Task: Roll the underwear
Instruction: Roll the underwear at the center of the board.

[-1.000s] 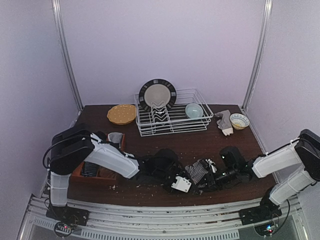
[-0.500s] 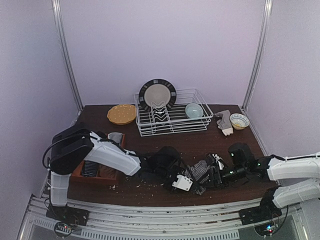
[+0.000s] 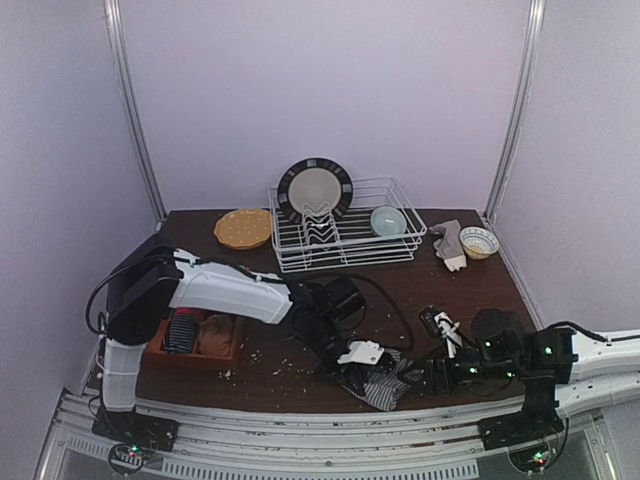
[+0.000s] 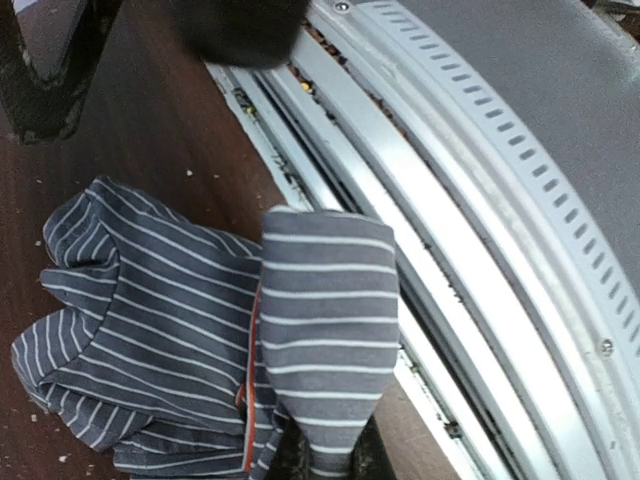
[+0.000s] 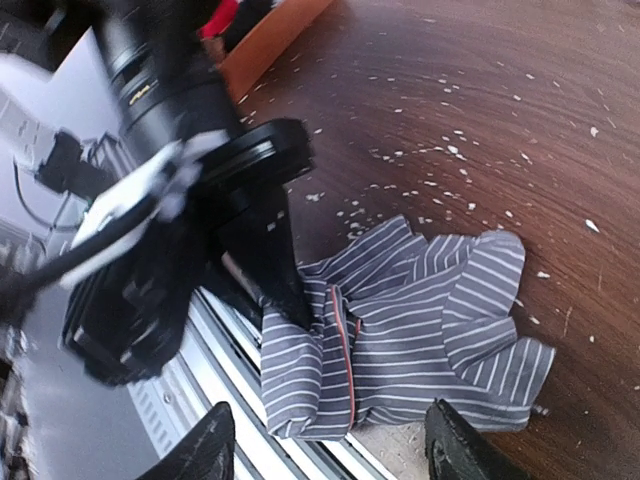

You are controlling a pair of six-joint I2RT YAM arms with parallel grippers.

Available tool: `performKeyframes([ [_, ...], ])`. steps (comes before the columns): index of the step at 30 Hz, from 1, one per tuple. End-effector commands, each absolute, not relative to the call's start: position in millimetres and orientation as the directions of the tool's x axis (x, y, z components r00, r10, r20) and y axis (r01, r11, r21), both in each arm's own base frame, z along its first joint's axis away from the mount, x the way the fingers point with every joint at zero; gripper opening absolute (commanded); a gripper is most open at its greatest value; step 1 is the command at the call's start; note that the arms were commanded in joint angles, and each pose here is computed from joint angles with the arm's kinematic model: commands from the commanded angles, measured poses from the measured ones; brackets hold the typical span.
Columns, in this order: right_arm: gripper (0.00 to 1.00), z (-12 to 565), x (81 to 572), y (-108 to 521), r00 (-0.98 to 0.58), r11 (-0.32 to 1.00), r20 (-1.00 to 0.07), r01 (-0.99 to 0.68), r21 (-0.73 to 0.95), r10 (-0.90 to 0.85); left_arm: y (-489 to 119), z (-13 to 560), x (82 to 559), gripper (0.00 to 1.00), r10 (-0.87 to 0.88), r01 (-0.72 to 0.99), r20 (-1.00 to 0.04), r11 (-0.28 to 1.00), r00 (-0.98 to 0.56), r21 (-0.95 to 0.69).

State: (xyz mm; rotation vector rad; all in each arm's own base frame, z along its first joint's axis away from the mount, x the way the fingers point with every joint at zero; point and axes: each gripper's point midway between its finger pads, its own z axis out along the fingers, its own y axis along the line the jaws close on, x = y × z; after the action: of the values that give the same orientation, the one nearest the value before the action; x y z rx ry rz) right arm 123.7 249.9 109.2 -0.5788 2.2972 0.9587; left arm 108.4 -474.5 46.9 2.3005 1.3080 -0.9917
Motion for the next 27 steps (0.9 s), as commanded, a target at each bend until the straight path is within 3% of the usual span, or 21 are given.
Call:
performKeyframes([
  [1,0.61,110.0,129.1,244.3,-0.621,0.695,-0.754,-0.639,0.330,-0.214,-458.7,45.7,87.4,0.00,0.727,0.791,-0.668,-0.500,0.163,-0.351],
  [15,0.57,96.6,97.4,261.7,-0.507,0.558,-0.771,-0.794,0.242,-0.386,-475.2,28.8,86.2,0.00,0.816,0.729,-0.576,-0.423,0.048,-0.539],
  [27,0.56,62.9,95.9,266.7,-0.554,0.621,-0.716,-0.754,0.214,-0.425,-486.0,18.3,87.2,0.03,0.863,0.684,-0.506,-0.364,-0.008,-0.632],
])
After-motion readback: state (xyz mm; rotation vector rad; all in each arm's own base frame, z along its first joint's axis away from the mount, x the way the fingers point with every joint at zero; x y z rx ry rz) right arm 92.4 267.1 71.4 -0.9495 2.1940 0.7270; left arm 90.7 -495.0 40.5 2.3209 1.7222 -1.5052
